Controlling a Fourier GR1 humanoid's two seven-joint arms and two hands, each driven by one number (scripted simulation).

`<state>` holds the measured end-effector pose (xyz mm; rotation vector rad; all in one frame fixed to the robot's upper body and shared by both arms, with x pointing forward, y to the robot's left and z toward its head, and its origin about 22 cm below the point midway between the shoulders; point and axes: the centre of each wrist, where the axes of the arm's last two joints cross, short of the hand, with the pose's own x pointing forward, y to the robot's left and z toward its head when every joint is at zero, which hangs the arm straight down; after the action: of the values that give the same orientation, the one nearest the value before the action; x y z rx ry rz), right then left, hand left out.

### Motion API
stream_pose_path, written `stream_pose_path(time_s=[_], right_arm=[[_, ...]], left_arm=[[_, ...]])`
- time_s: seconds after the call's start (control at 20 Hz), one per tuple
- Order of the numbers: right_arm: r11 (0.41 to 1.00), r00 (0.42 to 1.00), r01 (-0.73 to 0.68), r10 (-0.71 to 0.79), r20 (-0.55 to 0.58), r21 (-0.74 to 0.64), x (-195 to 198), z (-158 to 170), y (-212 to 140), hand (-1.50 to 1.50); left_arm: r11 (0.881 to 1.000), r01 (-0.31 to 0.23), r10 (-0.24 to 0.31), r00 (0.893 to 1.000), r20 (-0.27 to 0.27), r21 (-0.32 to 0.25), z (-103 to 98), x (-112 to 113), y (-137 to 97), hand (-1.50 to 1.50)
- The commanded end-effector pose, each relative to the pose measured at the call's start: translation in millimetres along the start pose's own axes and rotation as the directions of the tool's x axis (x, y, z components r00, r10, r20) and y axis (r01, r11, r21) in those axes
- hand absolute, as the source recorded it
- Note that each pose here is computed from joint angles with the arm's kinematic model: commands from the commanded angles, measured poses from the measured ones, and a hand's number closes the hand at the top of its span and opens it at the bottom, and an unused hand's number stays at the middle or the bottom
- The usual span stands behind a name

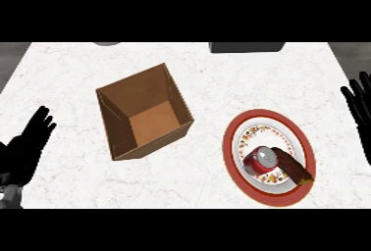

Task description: Pick the sweet potato from the plate and place it in the cardboard box

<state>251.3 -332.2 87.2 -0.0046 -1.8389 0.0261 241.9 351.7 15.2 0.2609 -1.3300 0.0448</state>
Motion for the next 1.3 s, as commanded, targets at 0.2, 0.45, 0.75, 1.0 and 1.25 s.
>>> stream_pose_path(time_s=[0.2,0.45,0.75,1.0,1.25], right_arm=[[0.902,0.988,0.151,-0.155,-0.021,0.406,-4,-45,53,-1.50],[0.954,0.961,-0.185,0.226,-0.160,0.235,-66,-22,47,-1.50],[0.926,0.978,-0.160,0.195,-0.071,0.342,-89,-40,-2,-1.50],[0.672,0.817,-0.497,0.575,0.036,0.549,-39,-57,-36,-1.50],[0.380,0.659,-0.538,0.746,0.095,0.752,-11,-71,-37,-1.50]], left_arm=[[0.975,0.219,-0.210,0.960,0.188,-0.028,-3,13,-30,0.00],[0.975,0.215,-0.201,0.963,0.179,-0.059,7,14,-56,0.00],[0.974,0.222,-0.214,0.962,0.168,-0.032,14,7,-69,0.00],[0.973,0.228,-0.219,0.960,0.174,-0.033,2,7,-67,0.00],[0.974,0.220,-0.210,0.963,0.170,-0.043,-4,9,-57,0.00]])
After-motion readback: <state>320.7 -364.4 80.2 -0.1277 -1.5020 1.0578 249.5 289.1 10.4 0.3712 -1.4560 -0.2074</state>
